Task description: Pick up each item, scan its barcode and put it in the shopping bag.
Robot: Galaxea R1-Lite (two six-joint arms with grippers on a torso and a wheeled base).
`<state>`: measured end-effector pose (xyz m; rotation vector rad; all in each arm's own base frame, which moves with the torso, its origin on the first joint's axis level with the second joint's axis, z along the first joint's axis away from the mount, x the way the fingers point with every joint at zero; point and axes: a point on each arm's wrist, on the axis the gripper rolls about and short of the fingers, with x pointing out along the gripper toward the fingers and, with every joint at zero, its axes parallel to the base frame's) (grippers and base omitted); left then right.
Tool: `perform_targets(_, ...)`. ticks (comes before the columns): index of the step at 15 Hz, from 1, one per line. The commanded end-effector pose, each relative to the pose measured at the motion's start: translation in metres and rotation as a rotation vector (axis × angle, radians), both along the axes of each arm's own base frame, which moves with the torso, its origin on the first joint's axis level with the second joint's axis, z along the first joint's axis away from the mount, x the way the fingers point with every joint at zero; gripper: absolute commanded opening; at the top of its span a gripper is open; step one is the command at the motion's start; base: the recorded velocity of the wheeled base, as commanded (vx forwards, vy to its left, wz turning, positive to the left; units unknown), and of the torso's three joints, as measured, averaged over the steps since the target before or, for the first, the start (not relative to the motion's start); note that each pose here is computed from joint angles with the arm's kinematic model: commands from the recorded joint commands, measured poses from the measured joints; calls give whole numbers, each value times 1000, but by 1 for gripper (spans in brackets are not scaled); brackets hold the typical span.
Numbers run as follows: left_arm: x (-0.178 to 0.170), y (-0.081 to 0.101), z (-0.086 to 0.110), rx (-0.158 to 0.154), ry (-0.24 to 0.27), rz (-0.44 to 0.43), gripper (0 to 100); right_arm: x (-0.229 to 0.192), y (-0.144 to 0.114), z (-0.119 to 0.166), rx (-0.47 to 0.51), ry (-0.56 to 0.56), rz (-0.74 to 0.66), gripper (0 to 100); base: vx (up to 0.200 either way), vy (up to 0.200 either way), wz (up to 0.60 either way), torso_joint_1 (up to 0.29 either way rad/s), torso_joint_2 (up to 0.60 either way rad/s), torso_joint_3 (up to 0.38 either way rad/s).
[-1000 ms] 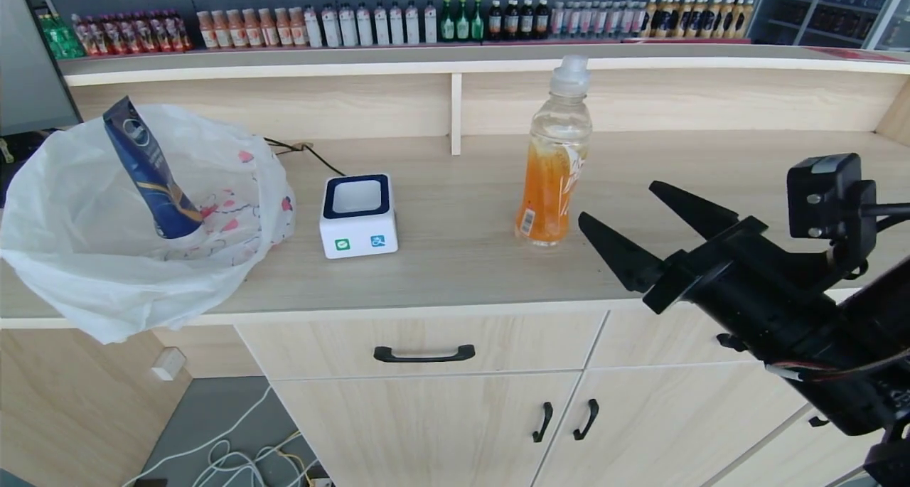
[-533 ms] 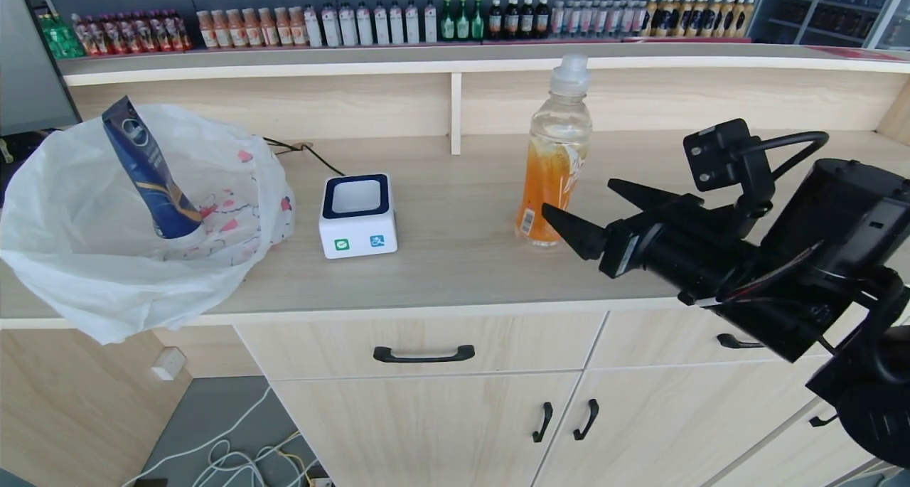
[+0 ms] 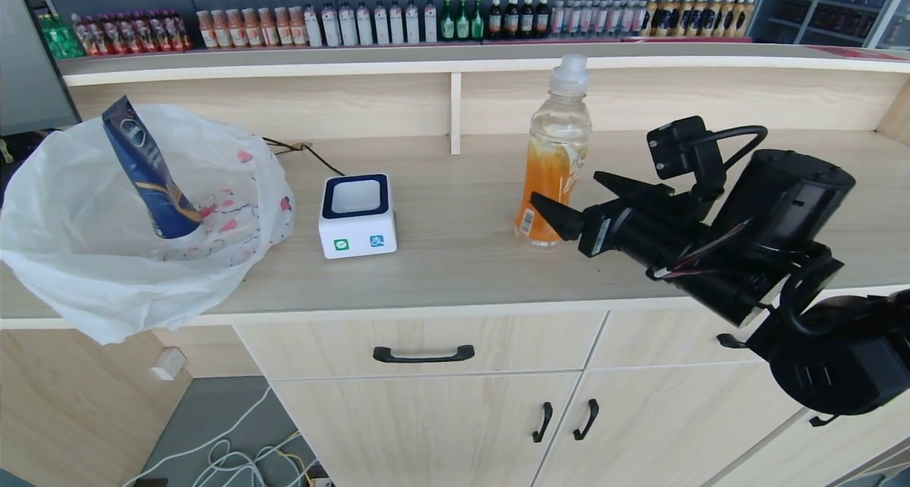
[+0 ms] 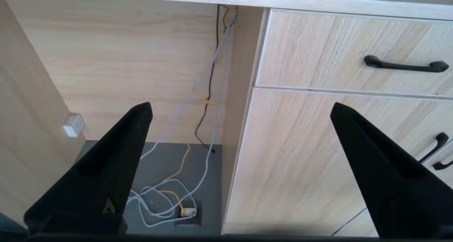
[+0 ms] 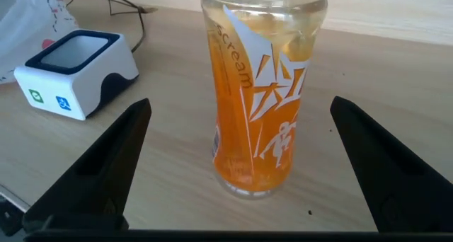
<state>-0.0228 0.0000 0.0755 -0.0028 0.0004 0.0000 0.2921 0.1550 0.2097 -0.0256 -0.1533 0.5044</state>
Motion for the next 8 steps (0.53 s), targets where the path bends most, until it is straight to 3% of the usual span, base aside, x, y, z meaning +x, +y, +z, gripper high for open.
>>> perform_targets(1, 0, 0, 0, 0, 0, 0, 100, 7, 2, -7, -9, 15, -2, 100, 0, 0, 0, 0, 0, 0)
perform_targets(8, 0, 0, 0, 0, 0, 0, 100, 43, 11, -5, 9, -28, -18, 100, 0, 0, 0, 0, 0, 0)
